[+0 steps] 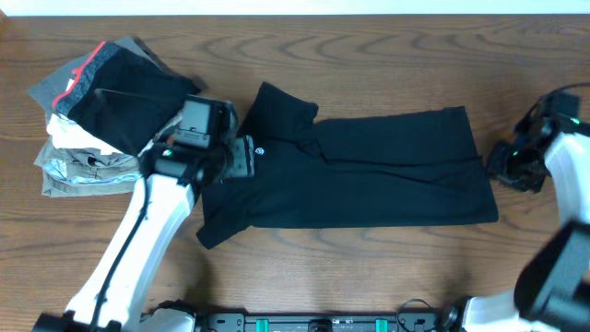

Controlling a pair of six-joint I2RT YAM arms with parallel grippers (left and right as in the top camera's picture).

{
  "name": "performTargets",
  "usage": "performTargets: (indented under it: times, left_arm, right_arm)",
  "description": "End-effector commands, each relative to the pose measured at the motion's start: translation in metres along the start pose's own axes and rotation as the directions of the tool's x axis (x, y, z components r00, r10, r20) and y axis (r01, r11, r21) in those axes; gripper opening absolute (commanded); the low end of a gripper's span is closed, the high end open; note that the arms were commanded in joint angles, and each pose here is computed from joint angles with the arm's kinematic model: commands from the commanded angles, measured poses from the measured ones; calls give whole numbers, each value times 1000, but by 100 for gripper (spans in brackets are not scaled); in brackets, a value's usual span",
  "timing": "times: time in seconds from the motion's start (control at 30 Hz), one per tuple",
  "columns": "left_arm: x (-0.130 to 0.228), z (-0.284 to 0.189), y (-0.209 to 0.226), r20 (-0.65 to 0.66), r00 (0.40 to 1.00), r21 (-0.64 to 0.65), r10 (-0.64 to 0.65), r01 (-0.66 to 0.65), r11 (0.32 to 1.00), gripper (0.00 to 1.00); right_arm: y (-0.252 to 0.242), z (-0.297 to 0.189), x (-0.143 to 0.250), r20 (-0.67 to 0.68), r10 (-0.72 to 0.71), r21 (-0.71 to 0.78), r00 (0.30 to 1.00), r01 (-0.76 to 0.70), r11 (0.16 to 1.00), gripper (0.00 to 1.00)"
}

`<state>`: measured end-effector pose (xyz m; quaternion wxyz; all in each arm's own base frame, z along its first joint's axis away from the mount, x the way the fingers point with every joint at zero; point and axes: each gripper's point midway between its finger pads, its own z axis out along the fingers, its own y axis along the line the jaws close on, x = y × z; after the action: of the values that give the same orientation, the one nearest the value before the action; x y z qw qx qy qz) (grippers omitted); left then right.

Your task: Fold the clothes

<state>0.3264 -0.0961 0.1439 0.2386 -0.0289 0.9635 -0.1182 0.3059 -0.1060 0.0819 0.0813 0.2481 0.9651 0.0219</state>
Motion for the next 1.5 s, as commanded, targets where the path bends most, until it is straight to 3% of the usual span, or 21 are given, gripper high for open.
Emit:
performTargets:
  times: [0.0, 0.2, 0.5, 0.77, 1.0, 1.2, 1.33, 1.47]
  left_arm:
    - [-27, -6, 3, 96, 995, 9, -2, 1, 1000, 71]
    - [-70, 15, -9, 122, 993, 136, -5, -11, 991, 72]
    - [-112, 95, -1, 9, 994, 101, 111, -111, 989, 78]
    - [-90, 166, 13, -122, 987, 126, 104, -89, 988, 78]
    - [-69, 190, 20, -192, 977, 125, 95, -71, 990, 77]
    - [-66, 190, 14, -201, 975, 157, 97, -66, 985, 59]
    - [-65, 190, 9, -204, 974, 177, 103, -67, 982, 23]
    - [-65, 190, 9, -203, 974, 177, 102, -66, 982, 11]
  right_arm:
    - [21, -40, -16, 157, -61, -113, 986, 80, 990, 37]
    - [43, -82, -24, 310, -116, -203, 944, 184, 962, 48]
    - [41, -80, -13, 273, -139, -197, 952, 197, 960, 52]
    - [40, -79, -9, 261, -145, -196, 954, 199, 960, 51]
    - [39, -79, -9, 257, -145, -194, 955, 198, 961, 50]
    - [39, -79, -9, 258, -145, -194, 955, 198, 961, 48]
    - [39, -78, -9, 258, -145, -193, 955, 199, 961, 47]
    - [40, -76, -13, 266, -146, -193, 953, 201, 960, 44]
